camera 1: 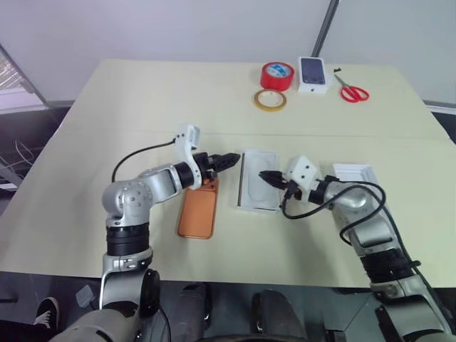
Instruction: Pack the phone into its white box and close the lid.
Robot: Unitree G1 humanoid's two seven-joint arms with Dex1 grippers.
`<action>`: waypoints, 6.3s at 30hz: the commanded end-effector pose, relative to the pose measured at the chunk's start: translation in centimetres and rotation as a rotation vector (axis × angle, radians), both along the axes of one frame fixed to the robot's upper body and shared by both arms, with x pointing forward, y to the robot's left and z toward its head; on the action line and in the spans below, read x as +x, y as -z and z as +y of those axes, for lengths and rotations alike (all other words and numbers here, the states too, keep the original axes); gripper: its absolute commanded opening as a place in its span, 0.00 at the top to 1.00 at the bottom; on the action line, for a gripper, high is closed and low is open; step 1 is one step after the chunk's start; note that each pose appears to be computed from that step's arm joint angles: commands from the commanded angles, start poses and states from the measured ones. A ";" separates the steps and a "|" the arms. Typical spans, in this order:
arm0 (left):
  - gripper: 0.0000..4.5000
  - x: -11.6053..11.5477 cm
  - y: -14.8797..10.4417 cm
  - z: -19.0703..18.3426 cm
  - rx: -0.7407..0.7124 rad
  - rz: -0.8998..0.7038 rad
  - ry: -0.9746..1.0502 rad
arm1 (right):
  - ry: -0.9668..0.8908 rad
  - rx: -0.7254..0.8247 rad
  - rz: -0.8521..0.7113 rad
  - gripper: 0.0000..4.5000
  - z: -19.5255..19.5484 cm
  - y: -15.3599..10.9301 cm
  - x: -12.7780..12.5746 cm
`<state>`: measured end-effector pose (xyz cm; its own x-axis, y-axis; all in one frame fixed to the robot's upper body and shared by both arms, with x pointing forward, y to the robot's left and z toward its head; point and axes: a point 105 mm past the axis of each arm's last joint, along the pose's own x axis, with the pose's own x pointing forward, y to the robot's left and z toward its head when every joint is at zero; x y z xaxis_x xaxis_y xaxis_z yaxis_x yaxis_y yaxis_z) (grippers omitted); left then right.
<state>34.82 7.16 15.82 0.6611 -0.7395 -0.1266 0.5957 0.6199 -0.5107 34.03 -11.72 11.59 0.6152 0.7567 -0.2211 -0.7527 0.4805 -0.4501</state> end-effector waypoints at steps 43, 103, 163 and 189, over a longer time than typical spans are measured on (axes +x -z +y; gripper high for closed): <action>0.36 -4.3 2.8 12.9 0.259 -0.102 0.015 | -0.198 -0.335 -0.055 0.99 -0.2 1.0 -1.7; 0.88 -6.3 8.2 7.7 0.015 0.530 0.149 | -0.247 -0.408 0.106 1.00 10.4 2.8 -1.7; 1.00 -0.3 -0.8 3.2 -0.316 0.216 0.051 | -0.308 -0.171 0.051 0.99 3.7 0.2 -3.0; 0.89 1.8 2.9 -2.4 -0.217 0.308 0.205 | -0.181 -0.040 0.058 0.12 -0.4 -3.4 -2.3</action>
